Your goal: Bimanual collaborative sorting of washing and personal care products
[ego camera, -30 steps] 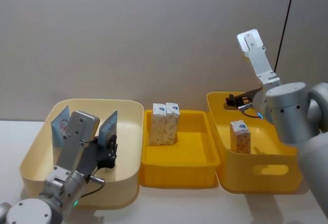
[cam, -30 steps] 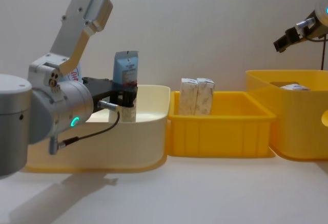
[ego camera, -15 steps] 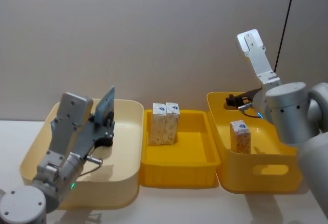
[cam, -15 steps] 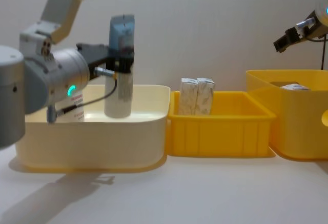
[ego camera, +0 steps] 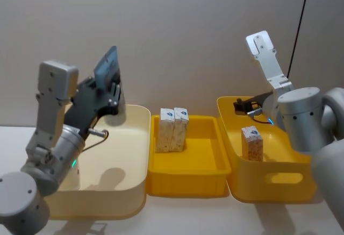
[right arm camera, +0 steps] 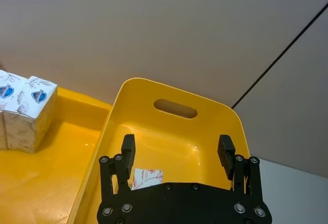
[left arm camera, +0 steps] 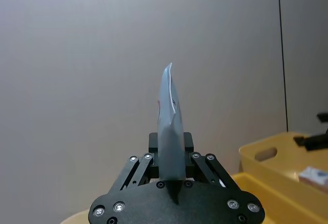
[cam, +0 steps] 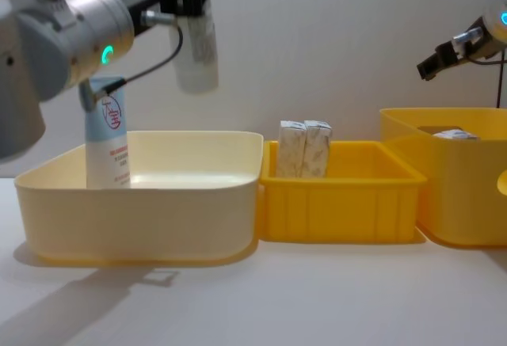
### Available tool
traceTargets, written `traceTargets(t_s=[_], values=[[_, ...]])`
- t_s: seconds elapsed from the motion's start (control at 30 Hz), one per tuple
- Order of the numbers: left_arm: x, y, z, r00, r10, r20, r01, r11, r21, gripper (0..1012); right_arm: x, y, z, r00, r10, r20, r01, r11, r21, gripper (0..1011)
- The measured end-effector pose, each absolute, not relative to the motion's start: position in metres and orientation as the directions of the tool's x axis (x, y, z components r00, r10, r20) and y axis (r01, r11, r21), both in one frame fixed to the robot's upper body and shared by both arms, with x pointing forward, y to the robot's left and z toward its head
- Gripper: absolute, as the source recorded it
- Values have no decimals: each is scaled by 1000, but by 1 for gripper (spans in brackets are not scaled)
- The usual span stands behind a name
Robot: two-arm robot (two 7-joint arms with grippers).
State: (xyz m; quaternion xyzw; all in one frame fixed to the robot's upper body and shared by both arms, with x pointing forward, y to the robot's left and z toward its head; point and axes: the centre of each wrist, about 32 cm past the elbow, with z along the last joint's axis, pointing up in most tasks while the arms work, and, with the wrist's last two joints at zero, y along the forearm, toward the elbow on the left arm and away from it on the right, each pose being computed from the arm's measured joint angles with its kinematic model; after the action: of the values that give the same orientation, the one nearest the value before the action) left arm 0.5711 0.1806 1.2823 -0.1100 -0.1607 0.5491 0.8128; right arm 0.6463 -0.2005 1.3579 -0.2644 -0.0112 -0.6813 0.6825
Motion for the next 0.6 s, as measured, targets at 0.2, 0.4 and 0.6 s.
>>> traceTargets(t_s=[0.2,0.4,0.6], values=[[578,183,1290,370,924,92,-822,372,-431,248,645,-199,1355,111,-919,378,946,-19,-323,1001],[584,187,1290,386,920,61,-806,369,-464,248,642,-197,1351,161,-910,382,956,48,-289,1001],[589,192,1289,398,916,42,-796,368,-481,248,638,-194,1348,221,-895,387,960,131,-246,1001]])
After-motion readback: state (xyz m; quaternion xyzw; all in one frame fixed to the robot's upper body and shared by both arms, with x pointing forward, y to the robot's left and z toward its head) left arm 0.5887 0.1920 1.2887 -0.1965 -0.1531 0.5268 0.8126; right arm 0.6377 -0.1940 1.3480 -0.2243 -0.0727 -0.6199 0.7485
